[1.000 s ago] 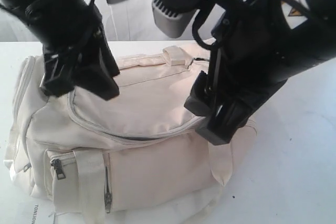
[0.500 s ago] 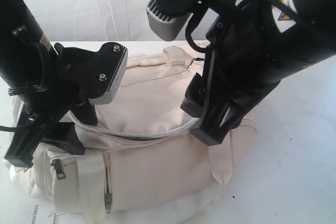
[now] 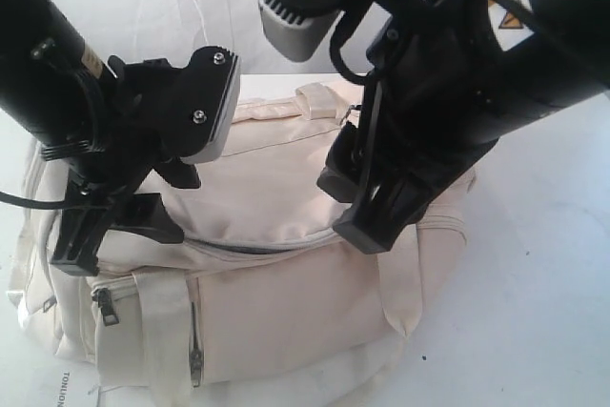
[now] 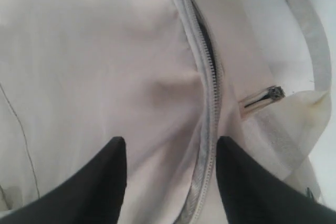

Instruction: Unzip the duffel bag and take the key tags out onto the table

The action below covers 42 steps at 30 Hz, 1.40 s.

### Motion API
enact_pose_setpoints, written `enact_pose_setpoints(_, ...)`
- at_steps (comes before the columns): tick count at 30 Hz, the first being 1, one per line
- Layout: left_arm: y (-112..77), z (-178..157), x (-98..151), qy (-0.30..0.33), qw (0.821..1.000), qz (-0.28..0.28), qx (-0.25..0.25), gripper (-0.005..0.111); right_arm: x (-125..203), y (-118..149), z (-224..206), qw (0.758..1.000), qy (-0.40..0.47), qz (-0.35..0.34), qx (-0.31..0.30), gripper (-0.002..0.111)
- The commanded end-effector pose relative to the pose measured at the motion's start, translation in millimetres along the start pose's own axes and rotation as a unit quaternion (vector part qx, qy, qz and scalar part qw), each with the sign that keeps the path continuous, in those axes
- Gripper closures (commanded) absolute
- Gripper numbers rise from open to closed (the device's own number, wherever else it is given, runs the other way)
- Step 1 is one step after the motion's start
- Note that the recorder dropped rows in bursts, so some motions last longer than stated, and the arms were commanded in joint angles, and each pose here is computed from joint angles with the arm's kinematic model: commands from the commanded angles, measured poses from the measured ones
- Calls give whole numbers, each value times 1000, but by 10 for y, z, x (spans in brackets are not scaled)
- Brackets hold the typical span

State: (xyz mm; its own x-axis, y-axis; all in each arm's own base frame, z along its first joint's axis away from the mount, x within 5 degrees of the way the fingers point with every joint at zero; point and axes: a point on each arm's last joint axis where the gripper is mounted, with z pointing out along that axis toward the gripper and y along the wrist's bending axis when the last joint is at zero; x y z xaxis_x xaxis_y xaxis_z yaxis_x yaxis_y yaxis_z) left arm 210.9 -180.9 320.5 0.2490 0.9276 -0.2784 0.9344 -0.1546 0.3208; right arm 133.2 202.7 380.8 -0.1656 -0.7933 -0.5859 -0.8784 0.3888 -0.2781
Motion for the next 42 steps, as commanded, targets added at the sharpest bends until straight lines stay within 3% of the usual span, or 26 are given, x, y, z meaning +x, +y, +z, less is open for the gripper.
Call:
enact_pose_setpoints(1, -6, -14, -13, -5, 1000, 3, -11, 51, -20, -15, -18, 1000, -8, 2, 5, 43)
enact_pose_setpoints(11, -46, 55, 17, -1, 1000, 1, -4, 53, -17, -14, -18, 1000, -6, 2, 5, 43)
enact_pose_setpoints(19, -80, 141, 48, 0, 1000, -1, -6, 90, -17, -14, -18, 1000, -6, 2, 5, 43)
enact_pose_setpoints(24, -50, 98, 27, -4, 1000, 0, -12, 106, -20, -15, -18, 1000, -8, 2, 5, 43)
enact_pose_setpoints(32, 17, 48, -12, -18, 999, 2, -41, 107, -20, -15, -18, 1000, -8, 2, 5, 43)
enact_pose_setpoints(37, 94, 37, -29, -27, 996, 9, -84, 107, -20, -15, -18, 1000, -8, 2, 5, 43)
enact_pose_setpoints(42, 304, -17, -23, -31, 980, -9, -198, 107, -20, -15, -18, 1000, -8, 2, 5, 43)
